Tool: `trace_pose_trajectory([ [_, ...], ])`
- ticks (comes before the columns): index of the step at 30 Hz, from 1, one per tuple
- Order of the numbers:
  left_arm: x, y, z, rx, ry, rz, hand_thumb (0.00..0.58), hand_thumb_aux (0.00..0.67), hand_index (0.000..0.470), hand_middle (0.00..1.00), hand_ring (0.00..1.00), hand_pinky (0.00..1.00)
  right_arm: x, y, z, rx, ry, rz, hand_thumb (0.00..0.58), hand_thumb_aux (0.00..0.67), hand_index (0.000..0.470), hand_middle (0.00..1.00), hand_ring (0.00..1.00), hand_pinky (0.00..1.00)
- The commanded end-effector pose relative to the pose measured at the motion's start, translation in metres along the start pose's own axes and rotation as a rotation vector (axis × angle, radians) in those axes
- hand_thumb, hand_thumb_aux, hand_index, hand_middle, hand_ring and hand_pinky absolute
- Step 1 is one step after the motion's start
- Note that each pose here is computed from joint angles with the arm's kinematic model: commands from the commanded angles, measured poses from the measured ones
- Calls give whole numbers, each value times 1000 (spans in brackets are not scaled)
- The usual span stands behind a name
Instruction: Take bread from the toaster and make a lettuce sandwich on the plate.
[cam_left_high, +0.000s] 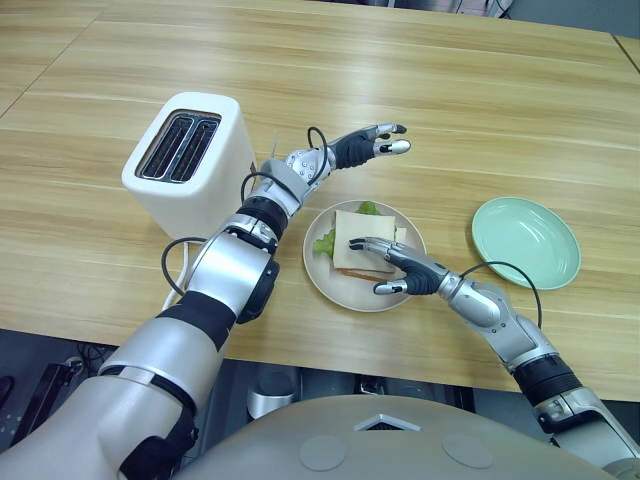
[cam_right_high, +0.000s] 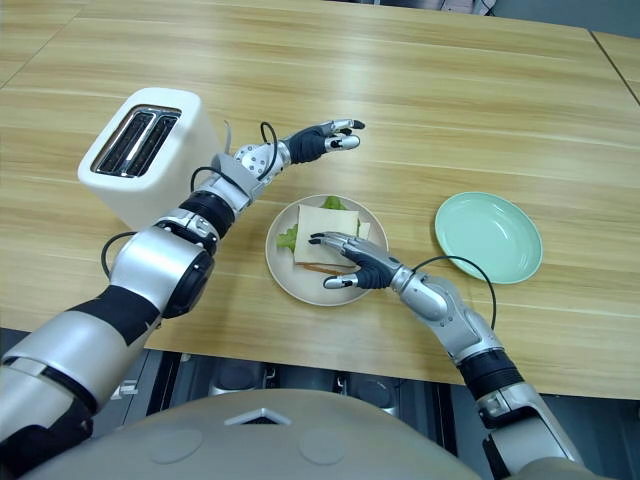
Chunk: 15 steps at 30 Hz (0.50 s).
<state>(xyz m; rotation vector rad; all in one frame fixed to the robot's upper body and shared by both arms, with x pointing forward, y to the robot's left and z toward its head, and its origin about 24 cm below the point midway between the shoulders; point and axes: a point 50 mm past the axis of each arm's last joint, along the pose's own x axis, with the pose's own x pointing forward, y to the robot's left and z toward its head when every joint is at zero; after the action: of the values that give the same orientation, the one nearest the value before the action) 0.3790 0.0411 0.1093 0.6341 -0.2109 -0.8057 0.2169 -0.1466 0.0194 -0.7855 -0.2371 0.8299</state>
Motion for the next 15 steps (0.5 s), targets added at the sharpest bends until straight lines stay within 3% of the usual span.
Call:
trace_pose_trajectory([
  [1, -12, 8, 2, -76, -127, -3, 66, 39, 27, 0, 0, 0, -6, -22, 11, 87, -86, -156, 0, 0, 0, 0, 0, 0],
  [2, -17, 8, 2, -92, -173, -18, 66, 39, 27, 0, 0, 0, -9, -28, 17, 111, -136, -186, 0, 0, 0, 0, 0, 0],
  [3, -23, 8, 1, -95, -221, -32, 441, 342, 235, 0, 0, 0, -12, -32, 24, 136, -184, -204, 0, 0, 0, 0, 0, 0],
  [4, -30, 7, 0, -95, -267, -47, 491, 407, 280, 125, 125, 125, -15, -35, 30, 161, -226, -213, 0, 0, 0, 0, 0, 0],
  [5, -38, 5, -1, -101, -314, -68, 553, 525, 361, 333, 333, 333, -19, -37, 35, 181, -264, -213, 0, 0, 0, 59, 59, 59],
  [6, -47, 3, -3, -100, -356, -90, 580, 662, 455, 478, 478, 478, -22, -38, 40, 200, -293, -206, 0, 0, 0, 173, 173, 173],
  [8, -69, -3, -9, -83, -423, -143, 580, 670, 460, 820, 820, 820, -29, -37, 46, 223, -330, -173, 0, 0, 0, 392, 392, 392],
  [9, -81, -8, -11, -71, -446, -178, 580, 670, 460, 980, 980, 980, -31, -35, 47, 229, -338, -154, 31, 18, 13, 518, 518, 518],
  [10, -94, -15, -14, -57, -460, -222, 580, 670, 460, 1000, 1000, 1000, -33, -34, 48, 236, -342, -133, 237, 155, 106, 627, 627, 627],
  [11, -108, -22, -16, -41, -469, -269, 580, 670, 460, 1000, 1000, 1000, -35, -32, 48, 242, -343, -112, 438, 339, 233, 792, 792, 792],
  [13, -132, -34, -20, -32, -462, -353, 580, 670, 460, 1000, 1000, 1000, -39, -28, 48, 245, -333, -65, 503, 426, 292, 1000, 1000, 1000],
  [14, -143, -40, -22, -18, -451, -398, 580, 670, 460, 1000, 1000, 1000, -41, -25, 47, 244, -322, -37, 540, 494, 339, 1000, 1000, 1000],
  [15, -153, -46, -24, -7, -435, -437, 580, 670, 460, 1000, 1000, 1000, -43, -21, 45, 239, -308, -3, 540, 494, 339, 1000, 1000, 1000],
])
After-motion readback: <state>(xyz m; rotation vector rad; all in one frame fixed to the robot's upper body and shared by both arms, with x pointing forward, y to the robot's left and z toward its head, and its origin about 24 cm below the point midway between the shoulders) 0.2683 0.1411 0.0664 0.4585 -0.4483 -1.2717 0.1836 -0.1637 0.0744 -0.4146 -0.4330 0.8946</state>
